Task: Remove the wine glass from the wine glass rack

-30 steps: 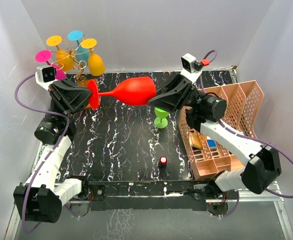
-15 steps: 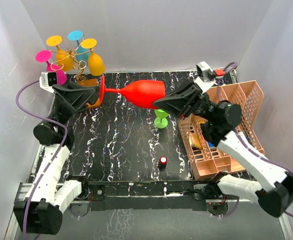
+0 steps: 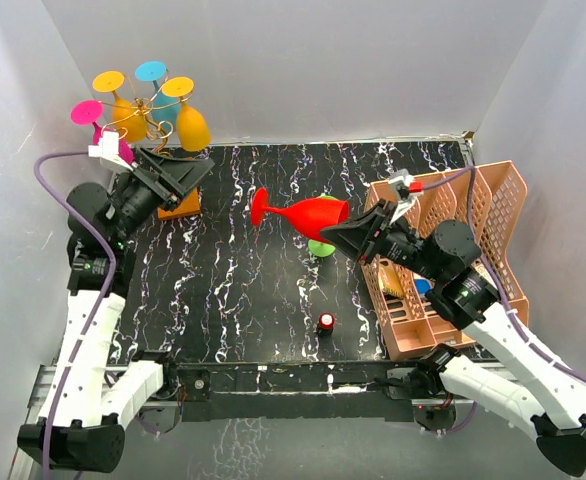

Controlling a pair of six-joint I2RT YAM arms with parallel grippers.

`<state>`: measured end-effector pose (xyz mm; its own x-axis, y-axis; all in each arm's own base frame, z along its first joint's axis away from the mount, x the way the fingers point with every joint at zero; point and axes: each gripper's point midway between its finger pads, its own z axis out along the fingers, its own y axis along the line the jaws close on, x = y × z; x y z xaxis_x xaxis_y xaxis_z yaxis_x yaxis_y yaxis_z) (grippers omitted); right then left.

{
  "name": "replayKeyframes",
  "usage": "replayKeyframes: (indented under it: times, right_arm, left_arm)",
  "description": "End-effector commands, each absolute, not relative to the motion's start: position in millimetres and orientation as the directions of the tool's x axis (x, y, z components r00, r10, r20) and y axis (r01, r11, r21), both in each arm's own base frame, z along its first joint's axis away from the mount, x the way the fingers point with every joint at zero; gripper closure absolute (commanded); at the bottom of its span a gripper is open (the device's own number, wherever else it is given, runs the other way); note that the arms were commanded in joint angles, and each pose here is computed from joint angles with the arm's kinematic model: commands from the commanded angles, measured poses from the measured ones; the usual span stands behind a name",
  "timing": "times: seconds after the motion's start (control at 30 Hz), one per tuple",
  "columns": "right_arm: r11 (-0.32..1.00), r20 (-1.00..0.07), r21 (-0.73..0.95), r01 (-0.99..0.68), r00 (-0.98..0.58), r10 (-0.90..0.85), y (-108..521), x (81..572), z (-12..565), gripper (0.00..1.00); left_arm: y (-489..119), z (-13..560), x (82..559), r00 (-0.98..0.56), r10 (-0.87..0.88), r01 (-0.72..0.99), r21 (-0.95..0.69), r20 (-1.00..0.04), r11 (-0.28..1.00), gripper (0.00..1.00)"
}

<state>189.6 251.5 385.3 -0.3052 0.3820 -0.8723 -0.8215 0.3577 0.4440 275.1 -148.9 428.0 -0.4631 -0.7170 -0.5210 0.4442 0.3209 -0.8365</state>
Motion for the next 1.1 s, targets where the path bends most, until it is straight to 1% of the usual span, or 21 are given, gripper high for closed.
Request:
replayKeyframes:
  times: [0.0,0.13,0.3,0.43,0.7,0.93,1.07]
  right_arm:
    - [0.466,-0.954,0.299,-0.832,-0.252,0.162,241,187,364,0.92]
    - [0.495,-0.944,0.287,-0.820,-0.329,0.003,239,187,338,0.92]
    - [0.437,-0.882,0.339,-0.833,-0.443,-0.160,248,175,315,0.92]
    - [0.457,-0.836,0.369,-0.810,-0.504,-0.218,251,180,309,0.92]
    - [0.628,-0.729,0.338,-0.701,-0.617,-0.297,245,214,288,0.92]
    - [0.744,-0.631,0.273,-0.610,-0.697,-0.341,232,233,261,0.92]
    - [0.806,-0.570,0.194,-0.559,-0.733,-0.371,221,246,241,0.92]
  left_arm:
    - [-94,388,288,-0.338,-0.618,0.149,-0.688,-0.710,0.710,0.12]
    - [-48,401,288,-0.211,-0.523,-0.010,-0.533,-0.826,0.846,0.11]
    - [-22,415,279,-0.147,-0.434,-0.088,-0.425,-0.889,0.901,0.10]
    - [-22,420,277,-0.136,-0.417,-0.079,-0.410,-0.899,0.909,0.10]
    - [-32,412,276,-0.157,-0.424,-0.035,-0.424,-0.892,0.905,0.10]
    - [-28,413,270,-0.147,-0.421,-0.055,-0.418,-0.895,0.907,0.10]
    - [-30,412,269,-0.149,-0.426,-0.049,-0.424,-0.892,0.905,0.10]
